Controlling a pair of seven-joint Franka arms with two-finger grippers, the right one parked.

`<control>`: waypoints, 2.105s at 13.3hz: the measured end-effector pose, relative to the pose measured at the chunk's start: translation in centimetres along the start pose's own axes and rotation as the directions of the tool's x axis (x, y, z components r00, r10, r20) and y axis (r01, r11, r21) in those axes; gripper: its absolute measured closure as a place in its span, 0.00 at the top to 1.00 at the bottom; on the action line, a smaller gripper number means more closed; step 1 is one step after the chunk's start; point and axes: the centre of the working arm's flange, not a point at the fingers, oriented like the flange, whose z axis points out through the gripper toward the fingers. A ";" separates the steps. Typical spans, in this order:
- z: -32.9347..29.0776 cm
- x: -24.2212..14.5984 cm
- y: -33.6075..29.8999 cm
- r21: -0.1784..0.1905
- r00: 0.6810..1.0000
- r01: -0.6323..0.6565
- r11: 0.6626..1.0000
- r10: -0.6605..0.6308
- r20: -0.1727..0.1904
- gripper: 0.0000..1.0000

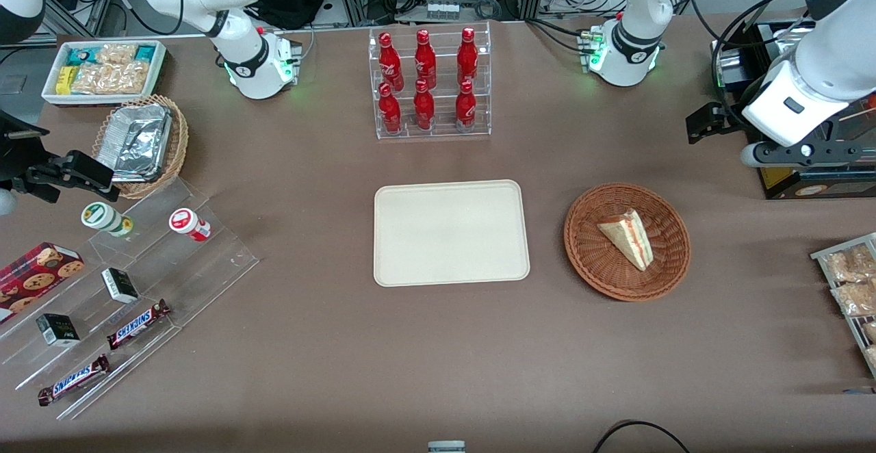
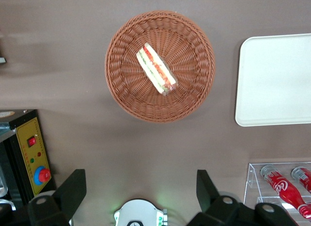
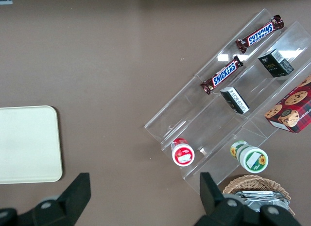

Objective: Place sandwich from basket to tray
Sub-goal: 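Move the left gripper over the wrapped sandwich in the wicker basket, then lower the open left gripper around the sandwich and close it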

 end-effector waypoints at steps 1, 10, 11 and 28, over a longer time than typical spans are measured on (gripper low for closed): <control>0.0 0.1 0.0 -0.001 1.000 -0.003 1.000 0.003 -0.010 1.00; 8.4 4.5 0.1 -0.006 0.999 -0.006 1.000 0.006 0.044 1.00; 10.4 4.9 0.1 -0.007 0.999 -0.005 1.000 0.006 0.040 1.00; 25.6 3.5 2.2 -0.045 0.915 0.387 0.921 -0.390 -0.101 1.00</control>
